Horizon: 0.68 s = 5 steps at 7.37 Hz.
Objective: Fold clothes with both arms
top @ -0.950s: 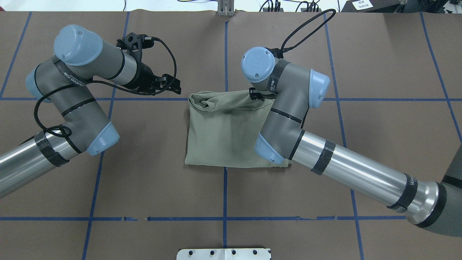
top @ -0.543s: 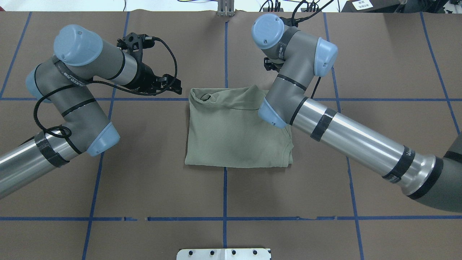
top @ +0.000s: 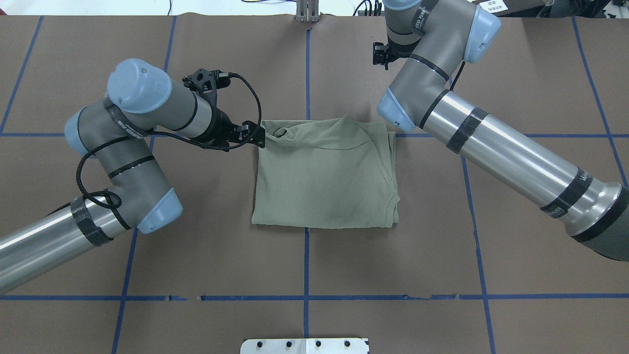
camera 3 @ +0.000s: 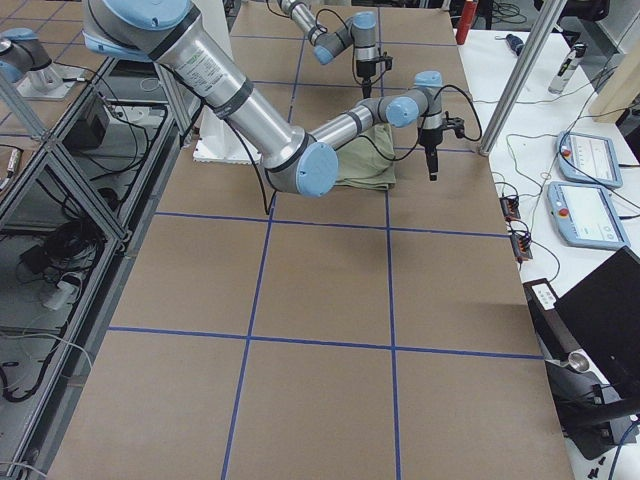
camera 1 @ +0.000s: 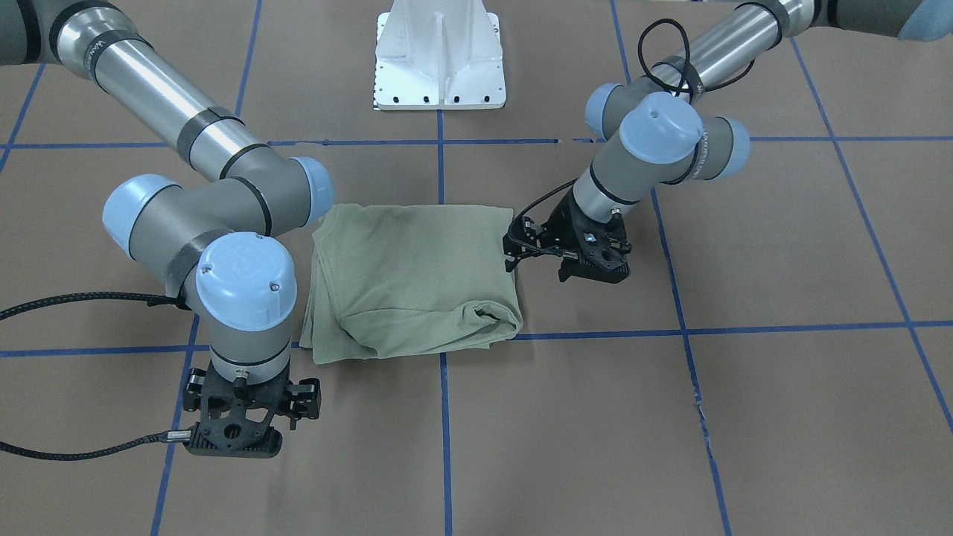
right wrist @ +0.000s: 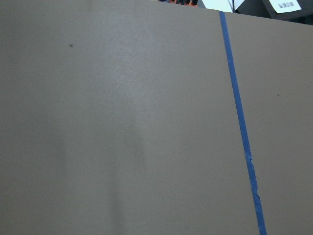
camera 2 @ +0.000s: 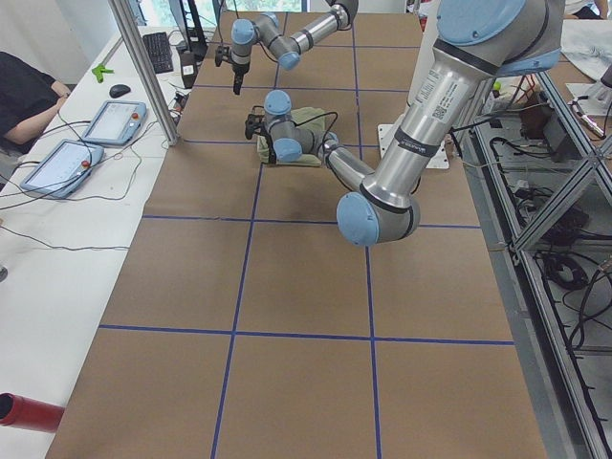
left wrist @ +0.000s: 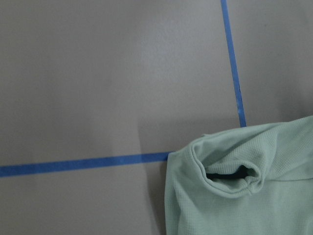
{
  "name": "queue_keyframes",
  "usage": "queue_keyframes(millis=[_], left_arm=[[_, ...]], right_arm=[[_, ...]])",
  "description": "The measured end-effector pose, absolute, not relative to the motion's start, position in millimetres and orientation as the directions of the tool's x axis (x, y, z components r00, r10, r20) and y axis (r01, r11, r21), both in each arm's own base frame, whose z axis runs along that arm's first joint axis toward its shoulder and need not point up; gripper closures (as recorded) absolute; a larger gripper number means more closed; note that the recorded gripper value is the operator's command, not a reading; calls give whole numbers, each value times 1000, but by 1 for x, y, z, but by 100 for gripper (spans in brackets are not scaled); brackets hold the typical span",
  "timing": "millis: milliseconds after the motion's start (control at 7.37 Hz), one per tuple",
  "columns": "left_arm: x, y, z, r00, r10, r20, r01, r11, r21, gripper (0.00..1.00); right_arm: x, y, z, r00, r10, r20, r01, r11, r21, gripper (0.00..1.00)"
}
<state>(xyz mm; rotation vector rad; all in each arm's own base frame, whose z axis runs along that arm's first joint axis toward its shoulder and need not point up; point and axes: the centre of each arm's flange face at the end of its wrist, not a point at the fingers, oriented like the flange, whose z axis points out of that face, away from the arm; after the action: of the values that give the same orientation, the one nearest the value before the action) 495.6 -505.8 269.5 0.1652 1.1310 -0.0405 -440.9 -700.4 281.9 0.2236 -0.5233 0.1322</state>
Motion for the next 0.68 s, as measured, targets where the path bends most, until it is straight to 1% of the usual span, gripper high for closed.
queue_keyframes(millis=[271,679], left_arm=[[535,-494,253,491,26,-871,128,986,102,0],[571,-518,248,559,-7,-829,172,979,107,0]], right_arm=[[-437,-697,286,848,52,527,-171,969,180,0],[-436,-695,291,846,47,532,-166,970,179,0]])
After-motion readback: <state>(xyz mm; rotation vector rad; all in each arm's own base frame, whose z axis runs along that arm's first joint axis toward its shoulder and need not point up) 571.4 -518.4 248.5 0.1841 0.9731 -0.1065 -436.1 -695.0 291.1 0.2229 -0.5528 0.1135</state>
